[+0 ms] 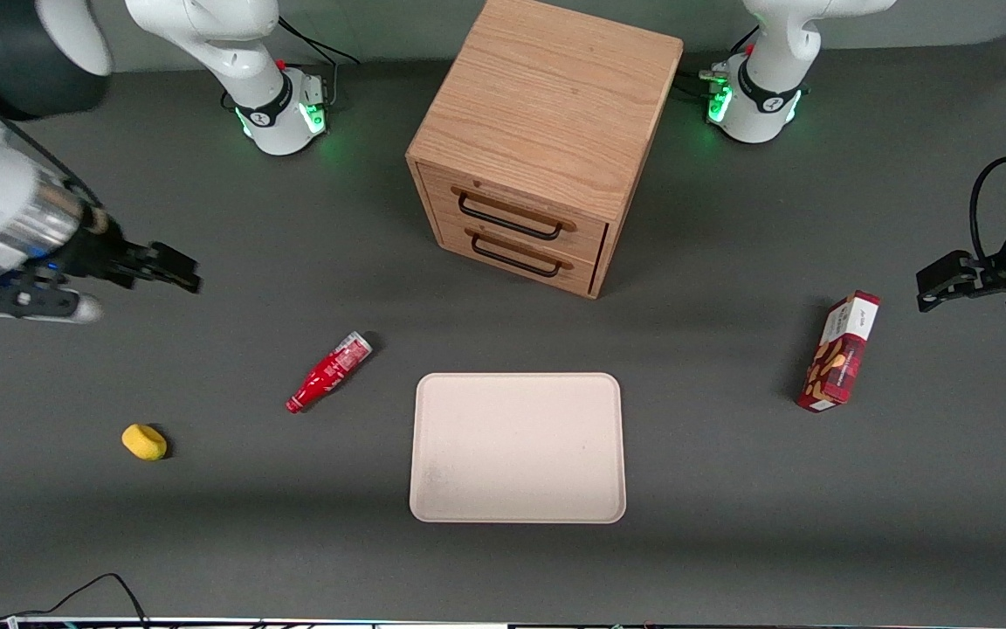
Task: Place coke bottle on tray
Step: 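Move the open right gripper over the red Coca-Cola bottle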
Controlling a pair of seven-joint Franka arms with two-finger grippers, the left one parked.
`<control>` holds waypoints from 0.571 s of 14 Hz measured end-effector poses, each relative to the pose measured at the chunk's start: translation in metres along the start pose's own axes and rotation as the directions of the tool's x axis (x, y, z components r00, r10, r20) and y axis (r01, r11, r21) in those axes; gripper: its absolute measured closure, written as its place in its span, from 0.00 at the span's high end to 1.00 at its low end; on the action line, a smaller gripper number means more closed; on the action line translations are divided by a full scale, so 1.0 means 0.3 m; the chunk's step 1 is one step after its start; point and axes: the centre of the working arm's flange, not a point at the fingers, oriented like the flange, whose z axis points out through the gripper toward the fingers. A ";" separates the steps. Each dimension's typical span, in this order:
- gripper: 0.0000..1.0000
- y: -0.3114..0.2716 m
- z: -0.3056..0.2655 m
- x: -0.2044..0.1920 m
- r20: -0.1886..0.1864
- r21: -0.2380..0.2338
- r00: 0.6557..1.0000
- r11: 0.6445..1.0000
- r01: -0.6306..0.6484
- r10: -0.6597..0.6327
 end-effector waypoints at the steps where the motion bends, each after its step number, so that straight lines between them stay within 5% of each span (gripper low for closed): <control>1: 1.00 -0.038 0.076 0.014 0.021 0.000 0.997 0.998 -0.070 0.070; 5: 1.00 -0.146 0.378 0.079 0.099 -0.042 0.937 0.942 -0.332 0.335; 8: 1.00 -0.223 0.593 0.093 0.061 -0.101 0.892 0.891 -0.442 0.449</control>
